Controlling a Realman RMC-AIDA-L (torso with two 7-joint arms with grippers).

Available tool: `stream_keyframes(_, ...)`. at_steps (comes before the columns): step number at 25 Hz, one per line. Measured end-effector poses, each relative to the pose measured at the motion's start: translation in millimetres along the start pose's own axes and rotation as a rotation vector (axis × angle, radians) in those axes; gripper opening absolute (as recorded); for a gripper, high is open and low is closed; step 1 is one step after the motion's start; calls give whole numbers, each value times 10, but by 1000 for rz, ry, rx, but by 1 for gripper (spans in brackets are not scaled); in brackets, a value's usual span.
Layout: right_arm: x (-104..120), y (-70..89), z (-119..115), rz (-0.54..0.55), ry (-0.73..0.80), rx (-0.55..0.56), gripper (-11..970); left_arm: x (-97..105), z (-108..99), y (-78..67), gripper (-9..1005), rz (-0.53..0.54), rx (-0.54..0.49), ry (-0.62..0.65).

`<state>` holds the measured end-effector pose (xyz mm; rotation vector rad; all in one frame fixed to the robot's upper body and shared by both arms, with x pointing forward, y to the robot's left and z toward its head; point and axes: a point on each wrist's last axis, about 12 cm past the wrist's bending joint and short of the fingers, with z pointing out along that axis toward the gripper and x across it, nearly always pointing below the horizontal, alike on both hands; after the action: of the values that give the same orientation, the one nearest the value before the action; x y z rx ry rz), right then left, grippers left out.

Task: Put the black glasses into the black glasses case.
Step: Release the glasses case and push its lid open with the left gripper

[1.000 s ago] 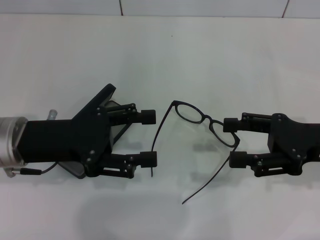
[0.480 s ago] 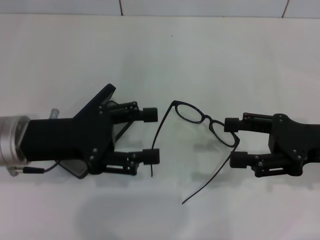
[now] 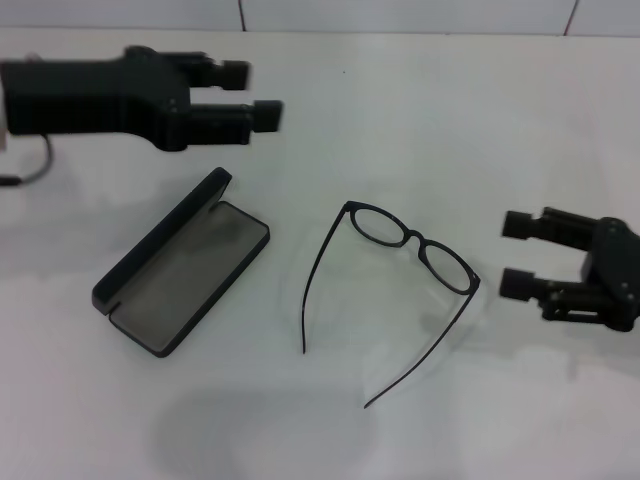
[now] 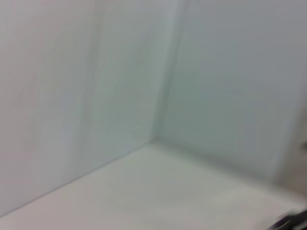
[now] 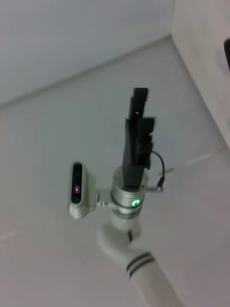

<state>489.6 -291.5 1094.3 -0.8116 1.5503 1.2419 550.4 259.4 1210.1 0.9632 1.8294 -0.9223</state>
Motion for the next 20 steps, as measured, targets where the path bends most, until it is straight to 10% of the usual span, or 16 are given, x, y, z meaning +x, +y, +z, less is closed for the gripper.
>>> stream_keyframes(8,108,40,-160,21,-76,67,830,-198,274,-45,710,-51,-374,501)
stream_keyframes(20,80,20,-132,-1,-76,61,826,45,528,34,696,-109,-407,696)
